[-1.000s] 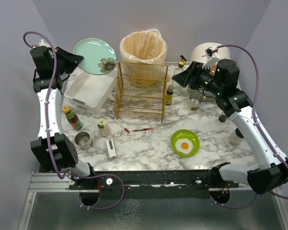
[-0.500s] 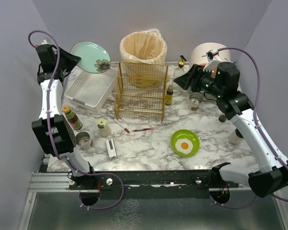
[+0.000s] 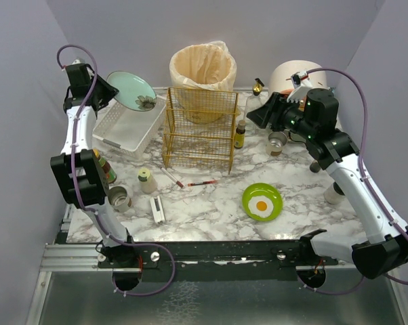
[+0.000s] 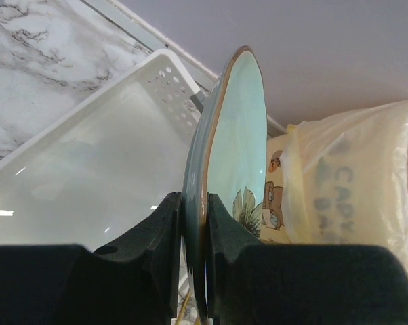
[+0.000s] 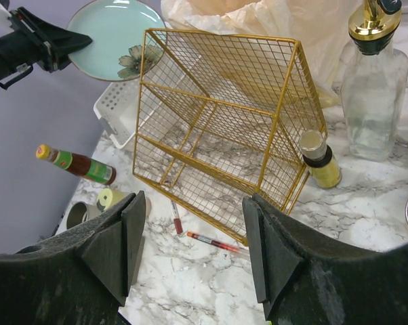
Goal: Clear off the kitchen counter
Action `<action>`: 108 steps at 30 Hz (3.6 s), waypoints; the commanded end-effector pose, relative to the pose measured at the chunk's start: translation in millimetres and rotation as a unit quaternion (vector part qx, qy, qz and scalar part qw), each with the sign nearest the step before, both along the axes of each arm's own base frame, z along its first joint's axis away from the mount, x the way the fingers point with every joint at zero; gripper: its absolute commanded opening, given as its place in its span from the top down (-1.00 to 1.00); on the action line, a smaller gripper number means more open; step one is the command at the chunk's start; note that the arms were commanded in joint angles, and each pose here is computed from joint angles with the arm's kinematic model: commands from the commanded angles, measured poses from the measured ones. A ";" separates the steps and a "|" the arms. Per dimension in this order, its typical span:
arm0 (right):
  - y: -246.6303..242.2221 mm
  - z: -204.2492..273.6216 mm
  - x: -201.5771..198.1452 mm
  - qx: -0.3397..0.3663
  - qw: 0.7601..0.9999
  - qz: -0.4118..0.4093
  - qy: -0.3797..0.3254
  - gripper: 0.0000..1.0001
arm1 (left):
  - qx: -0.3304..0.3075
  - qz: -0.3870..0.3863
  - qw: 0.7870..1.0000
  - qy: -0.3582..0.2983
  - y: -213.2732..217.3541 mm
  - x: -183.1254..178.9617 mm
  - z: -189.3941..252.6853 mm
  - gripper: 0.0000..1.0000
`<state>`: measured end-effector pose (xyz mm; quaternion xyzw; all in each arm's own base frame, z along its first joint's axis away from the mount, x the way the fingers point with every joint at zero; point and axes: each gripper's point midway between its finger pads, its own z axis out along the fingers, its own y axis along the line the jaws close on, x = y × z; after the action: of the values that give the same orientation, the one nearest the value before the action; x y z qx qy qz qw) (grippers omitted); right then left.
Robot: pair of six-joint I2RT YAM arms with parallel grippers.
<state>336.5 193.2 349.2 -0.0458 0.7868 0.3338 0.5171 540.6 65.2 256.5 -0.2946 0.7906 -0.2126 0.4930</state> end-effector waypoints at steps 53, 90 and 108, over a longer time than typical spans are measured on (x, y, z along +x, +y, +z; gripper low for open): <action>-5.2 -20.3 -4.3 -0.023 1.000 -0.003 0.019 -0.32 | 0.139 -0.053 0.986 0.078 -4.9 63.6 -97.6 0.13; -43.7 -52.1 2.0 -0.123 0.989 -0.074 0.031 -0.35 | 0.104 -0.066 0.992 -0.032 -56.7 -1.5 57.0 -0.54; -102.3 -216.4 -57.8 -0.121 0.924 -0.259 0.254 -0.49 | 0.087 -0.135 0.986 -0.044 -129.7 -157.4 44.8 -0.89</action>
<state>294.2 113.3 155.7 0.1097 0.9101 0.1308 0.3775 404.3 -48.4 302.3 -0.1480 0.8167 -0.1991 0.5211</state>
